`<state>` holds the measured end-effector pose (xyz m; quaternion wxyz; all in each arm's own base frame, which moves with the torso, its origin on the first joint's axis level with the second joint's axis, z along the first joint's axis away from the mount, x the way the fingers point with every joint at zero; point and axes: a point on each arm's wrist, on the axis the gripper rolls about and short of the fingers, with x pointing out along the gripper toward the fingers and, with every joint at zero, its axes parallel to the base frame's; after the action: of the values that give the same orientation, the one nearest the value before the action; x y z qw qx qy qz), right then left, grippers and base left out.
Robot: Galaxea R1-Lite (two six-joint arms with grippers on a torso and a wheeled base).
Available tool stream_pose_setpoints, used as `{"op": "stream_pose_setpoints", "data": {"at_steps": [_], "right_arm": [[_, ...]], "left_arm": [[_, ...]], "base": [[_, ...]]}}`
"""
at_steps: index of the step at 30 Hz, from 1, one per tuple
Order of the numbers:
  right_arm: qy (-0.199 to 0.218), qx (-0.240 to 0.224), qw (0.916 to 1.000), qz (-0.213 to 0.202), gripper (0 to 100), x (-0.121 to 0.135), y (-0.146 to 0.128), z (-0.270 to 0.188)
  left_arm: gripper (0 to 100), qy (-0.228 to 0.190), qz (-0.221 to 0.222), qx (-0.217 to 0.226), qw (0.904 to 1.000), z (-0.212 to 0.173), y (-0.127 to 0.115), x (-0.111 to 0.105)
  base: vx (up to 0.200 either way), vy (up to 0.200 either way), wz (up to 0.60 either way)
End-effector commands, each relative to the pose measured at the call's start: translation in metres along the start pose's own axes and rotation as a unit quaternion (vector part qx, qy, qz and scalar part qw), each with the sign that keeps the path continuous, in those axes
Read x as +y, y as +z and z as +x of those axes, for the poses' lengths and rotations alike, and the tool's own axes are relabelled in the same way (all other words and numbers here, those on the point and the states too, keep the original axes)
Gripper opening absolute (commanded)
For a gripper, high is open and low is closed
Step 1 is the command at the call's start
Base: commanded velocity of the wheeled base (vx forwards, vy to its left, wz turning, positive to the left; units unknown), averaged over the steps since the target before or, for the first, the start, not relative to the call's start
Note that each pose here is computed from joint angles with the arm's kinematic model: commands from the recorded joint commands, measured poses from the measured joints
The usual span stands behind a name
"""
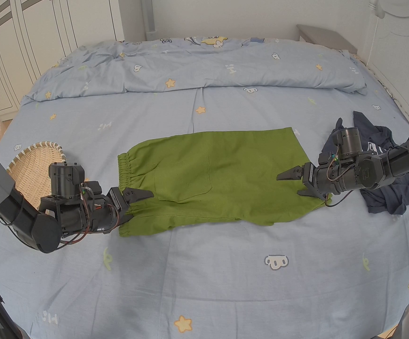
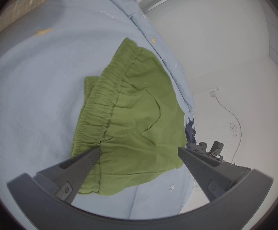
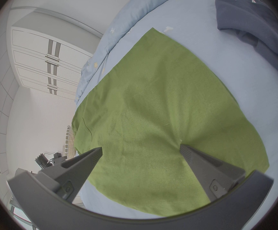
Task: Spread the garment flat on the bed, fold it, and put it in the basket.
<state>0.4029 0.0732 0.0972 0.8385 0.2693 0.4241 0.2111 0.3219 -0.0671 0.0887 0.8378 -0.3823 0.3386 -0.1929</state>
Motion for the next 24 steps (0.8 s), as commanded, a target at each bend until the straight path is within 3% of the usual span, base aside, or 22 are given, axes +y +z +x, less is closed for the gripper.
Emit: {"op": "stream_pose_setpoints", "data": {"at_steps": [1, 10, 16, 24], "right_arm": [[0.001, -0.009, 1.0, -0.001, 100, -0.002, 0.004, -0.002], [-0.008, -0.023, 0.9996, 0.012, 100, -0.016, 0.01, -0.009], [0.01, -0.021, 0.9996, 0.017, 100, -0.017, 0.009, -0.027], [0.004, -0.021, 0.9994, 0.027, 100, -0.019, 0.001, -0.042]], "left_arm": [[100, 0.007, -0.005, 0.028, 0.9996, -0.008, -0.028, 0.005], [100, 0.002, 0.012, 0.035, 0.9993, -0.011, -0.053, -0.004], [100, 0.003, 0.015, 0.028, 0.9995, -0.011, -0.052, -0.006], [100, -0.011, 0.025, 0.001, 0.9996, -0.021, -0.042, -0.016]], "base": [[0.0, 0.0, 0.0], [0.0, 0.0, 0.0], [0.0, 0.0, 0.0], [0.0, 0.0, 0.0]]}}
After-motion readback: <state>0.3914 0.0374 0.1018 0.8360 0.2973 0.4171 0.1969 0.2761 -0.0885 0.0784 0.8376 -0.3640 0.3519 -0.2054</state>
